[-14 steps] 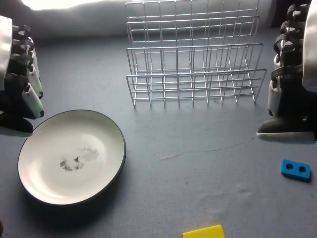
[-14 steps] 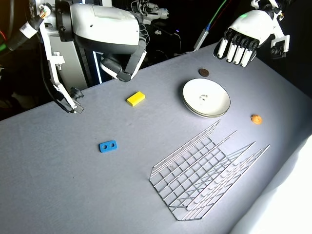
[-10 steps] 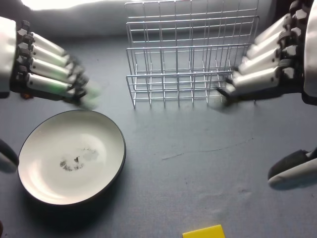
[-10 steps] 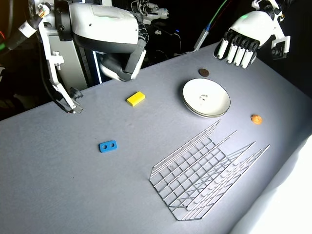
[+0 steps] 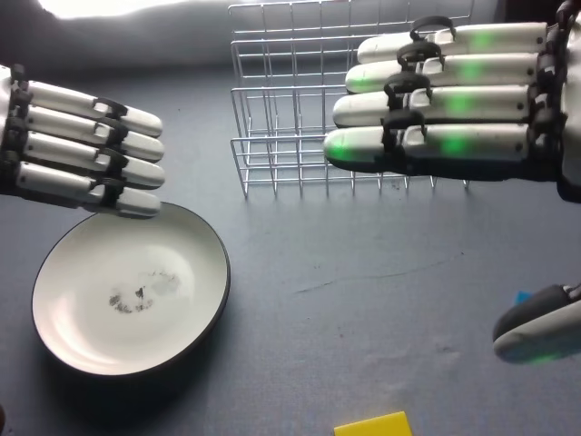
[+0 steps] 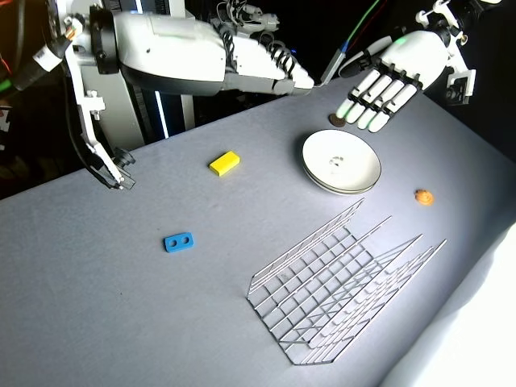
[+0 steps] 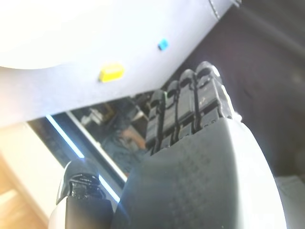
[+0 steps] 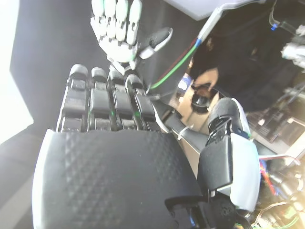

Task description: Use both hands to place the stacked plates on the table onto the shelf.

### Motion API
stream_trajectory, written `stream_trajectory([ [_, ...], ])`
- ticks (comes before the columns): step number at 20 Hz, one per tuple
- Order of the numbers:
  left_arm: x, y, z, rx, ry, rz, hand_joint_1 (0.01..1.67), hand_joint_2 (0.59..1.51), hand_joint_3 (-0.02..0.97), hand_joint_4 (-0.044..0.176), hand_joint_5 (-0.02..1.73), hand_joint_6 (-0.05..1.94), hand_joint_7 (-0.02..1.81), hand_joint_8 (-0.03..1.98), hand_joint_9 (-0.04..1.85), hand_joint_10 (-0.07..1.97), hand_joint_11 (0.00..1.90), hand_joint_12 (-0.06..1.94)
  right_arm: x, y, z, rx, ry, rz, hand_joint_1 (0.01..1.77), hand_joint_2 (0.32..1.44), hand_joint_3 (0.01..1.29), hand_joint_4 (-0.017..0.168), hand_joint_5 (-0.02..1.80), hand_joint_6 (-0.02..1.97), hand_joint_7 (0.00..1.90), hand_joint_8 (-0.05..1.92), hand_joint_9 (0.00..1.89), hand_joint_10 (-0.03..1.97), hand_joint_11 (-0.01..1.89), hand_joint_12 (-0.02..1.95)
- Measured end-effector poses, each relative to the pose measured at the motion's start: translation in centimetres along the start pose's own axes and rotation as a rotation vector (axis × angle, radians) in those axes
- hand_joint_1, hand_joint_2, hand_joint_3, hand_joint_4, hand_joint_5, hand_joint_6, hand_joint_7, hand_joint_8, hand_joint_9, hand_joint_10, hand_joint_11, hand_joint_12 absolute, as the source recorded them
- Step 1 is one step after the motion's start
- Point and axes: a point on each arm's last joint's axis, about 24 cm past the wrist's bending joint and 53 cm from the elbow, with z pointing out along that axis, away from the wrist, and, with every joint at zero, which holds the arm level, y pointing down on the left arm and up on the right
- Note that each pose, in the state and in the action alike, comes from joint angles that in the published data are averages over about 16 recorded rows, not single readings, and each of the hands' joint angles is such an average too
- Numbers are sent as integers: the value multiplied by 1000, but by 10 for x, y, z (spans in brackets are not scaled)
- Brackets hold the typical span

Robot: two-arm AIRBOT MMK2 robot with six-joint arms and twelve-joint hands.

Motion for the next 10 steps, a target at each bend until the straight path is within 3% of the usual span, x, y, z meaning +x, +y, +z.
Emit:
stream_trajectory([
  [6, 35, 12, -9, -16, 92, -16, 19, 1095, 14, -2, 85, -2, 55, -3, 30, 6, 15, 13, 6, -5, 5, 16, 28, 74, 276, 1070, 23, 2, 19, 20, 17, 14, 20, 8, 15, -3],
  [10, 63, 19, -12, -21, 154, -46, 19, 1091, 14, -2, 78, 2, 57, 3, 34, 6, 17, 14, 10, -9, 10, 31, 48, 100, 523, 1062, 23, 2, 44, 20, 47, 14, 55, 9, 17, 171],
])
